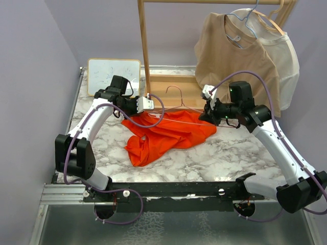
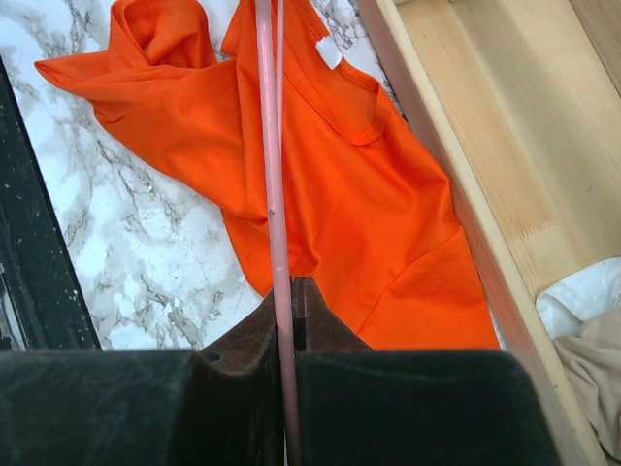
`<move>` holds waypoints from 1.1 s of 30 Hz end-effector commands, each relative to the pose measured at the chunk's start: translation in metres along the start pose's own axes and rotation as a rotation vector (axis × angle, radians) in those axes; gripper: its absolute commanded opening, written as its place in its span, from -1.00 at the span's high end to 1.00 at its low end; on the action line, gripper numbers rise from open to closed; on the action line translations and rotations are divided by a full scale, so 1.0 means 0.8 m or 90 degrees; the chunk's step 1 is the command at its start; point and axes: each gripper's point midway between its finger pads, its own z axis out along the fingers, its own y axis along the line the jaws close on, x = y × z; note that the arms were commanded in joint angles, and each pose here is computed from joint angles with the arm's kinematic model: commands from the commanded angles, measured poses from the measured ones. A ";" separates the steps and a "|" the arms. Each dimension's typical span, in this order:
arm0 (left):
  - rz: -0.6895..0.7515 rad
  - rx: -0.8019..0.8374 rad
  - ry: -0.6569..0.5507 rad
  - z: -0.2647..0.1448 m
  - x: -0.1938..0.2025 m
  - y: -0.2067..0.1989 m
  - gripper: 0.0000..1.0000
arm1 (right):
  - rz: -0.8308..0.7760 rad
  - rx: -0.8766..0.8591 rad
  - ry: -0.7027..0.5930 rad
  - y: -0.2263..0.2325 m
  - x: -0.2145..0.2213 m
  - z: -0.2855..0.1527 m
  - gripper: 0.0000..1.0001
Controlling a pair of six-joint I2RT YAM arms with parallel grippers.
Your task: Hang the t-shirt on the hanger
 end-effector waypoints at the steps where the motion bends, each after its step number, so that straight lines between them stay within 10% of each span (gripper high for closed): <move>1: 0.003 0.009 -0.021 0.002 -0.005 0.001 1.00 | -0.017 -0.007 -0.022 0.000 -0.016 -0.005 0.99; 33: -0.019 0.028 -0.023 0.015 -0.003 0.008 1.00 | -0.007 -0.032 -0.022 0.007 -0.010 0.001 0.98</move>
